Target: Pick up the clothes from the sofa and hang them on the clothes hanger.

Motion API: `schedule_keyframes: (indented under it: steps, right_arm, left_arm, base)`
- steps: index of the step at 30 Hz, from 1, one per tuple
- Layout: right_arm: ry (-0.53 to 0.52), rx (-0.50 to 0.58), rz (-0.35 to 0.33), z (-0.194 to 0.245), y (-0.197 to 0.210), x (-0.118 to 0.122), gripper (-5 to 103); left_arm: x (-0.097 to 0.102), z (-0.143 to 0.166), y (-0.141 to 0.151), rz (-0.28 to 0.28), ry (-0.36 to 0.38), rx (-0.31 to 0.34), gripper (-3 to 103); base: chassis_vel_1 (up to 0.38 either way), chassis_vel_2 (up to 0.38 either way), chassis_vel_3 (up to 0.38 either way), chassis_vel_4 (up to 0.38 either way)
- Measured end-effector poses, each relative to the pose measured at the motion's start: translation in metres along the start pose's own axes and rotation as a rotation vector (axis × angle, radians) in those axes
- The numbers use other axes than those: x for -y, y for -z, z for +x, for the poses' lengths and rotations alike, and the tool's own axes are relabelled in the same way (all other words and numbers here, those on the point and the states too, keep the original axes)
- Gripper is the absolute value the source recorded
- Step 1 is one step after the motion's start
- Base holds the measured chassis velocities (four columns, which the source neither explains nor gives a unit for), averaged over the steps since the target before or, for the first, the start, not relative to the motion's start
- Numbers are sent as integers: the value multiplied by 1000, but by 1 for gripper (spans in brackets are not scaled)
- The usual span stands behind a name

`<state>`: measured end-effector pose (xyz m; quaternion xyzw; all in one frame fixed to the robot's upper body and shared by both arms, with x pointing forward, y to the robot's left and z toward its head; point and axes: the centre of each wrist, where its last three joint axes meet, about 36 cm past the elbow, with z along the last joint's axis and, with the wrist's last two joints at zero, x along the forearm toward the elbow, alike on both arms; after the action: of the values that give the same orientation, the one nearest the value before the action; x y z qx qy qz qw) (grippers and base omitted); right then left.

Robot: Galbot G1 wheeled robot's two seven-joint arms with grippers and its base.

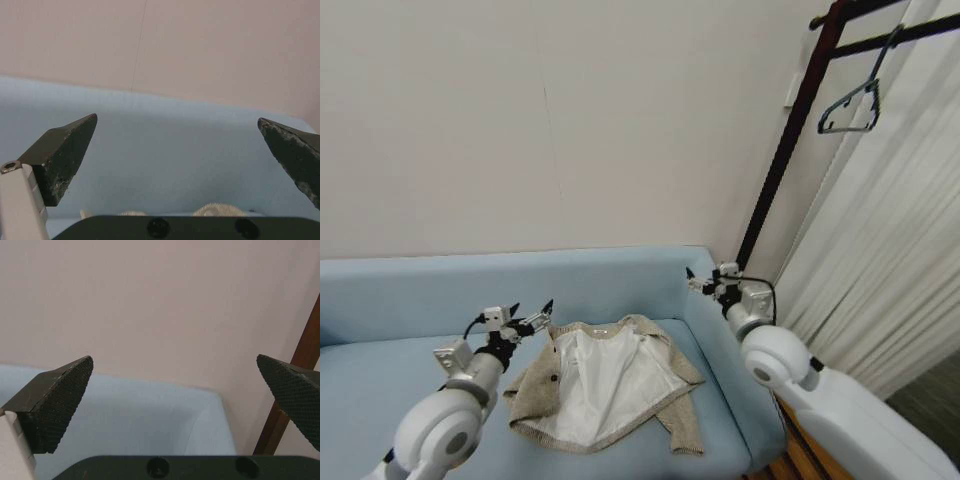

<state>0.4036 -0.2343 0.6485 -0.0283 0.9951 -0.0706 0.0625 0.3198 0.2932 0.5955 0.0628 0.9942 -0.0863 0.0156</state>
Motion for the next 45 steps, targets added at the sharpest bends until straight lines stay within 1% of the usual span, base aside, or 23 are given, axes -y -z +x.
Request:
schedule_keyframes:
  steps: [2,3,4,6,8,9,11,16,17,20,22,24,25,28,30,31,34,35,36,39,42,43,45]
  right_arm:
    - [-15,55,8,-1,30,6,100]
    - [-18,62,9,-1,33,7,100]
    - [-40,119,23,-9,59,17,100]
    - [-48,134,29,-11,65,20,100]
    - [-80,192,47,-21,94,32,100]
    - [-104,230,53,-27,119,44,100]
    - [-110,238,54,-29,126,47,100]
    - [-155,301,73,-39,189,82,100]
    - [-155,301,73,-39,189,82,100]
    - [-170,326,81,-48,212,107,100]
    - [-174,328,81,-50,216,110,100]
    - [-201,322,71,-67,233,124,100]
    - [-201,322,71,-67,233,124,100]
    - [-247,283,46,-96,252,137,100]
    - [-288,253,38,-113,265,140,100]
    - [-288,253,38,-113,265,140,100]
    - [-349,217,28,-128,281,143,100]
    - [-393,190,19,-136,288,147,100]
    - [-423,171,17,-141,292,149,100]
    - [-461,144,15,-148,295,152,100]
    - [-517,80,-18,-162,302,159,100]
    - [-517,80,-18,-162,302,159,100]
    - [-546,47,-48,-170,313,164,100]
  left_arm:
    - [5,7,14,-32,-24,28,100]
    - [5,8,16,-35,-28,31,100]
    - [9,10,22,-46,-47,45,100]
    - [9,11,24,-48,-53,48,100]
    - [10,11,27,-52,-65,53,100]
    - [10,10,29,-57,-72,57,100]
    - [10,9,30,-59,-74,58,100]
    - [7,-3,29,-71,-90,43,100]
    - [7,-3,29,-71,-90,43,100]
    - [7,-12,26,-75,-103,24,100]
    - [7,-13,26,-75,-104,21,100]
    - [6,-21,23,-77,-109,7,100]
    - [6,-21,23,-77,-109,7,100]
    - [7,-31,19,-78,-119,-6,100]
    - [9,-36,18,-78,-131,-10,100]
    - [9,-36,18,-78,-131,-10,100]
    - [12,-40,18,-78,-143,-12,100]
    - [13,-43,17,-74,-147,-13,100]
    - [13,-45,17,-72,-148,-13,100]
    - [14,-48,15,-68,-150,-15,100]
    - [15,-53,10,-66,-148,-22,100]
    - [15,-53,10,-66,-148,-22,100]
    - [18,-55,6,-62,-154,-25,100]
  base:
    - [0,0,0,0]
    - [0,0,0,0]
    - [0,0,0,0]
    - [0,0,0,0]
    - [0,0,0,0]
    - [0,0,0,0]
    - [0,0,0,0]
    - [0,0,0,0]
    - [0,0,0,0]
    - [0,0,0,0]
    - [0,0,0,0]
    - [0,0,0,0]
    - [0,0,0,0]
    - [0,0,0,0]
    - [0,0,0,0]
    - [0,0,0,0]
    - [0,0,0,0]
    - [0,0,0,0]
    - [0,0,0,0]
    - [0,0,0,0]
    - [0,0,0,0]
    - [0,0,0,0]
    - [0,0,0,0]
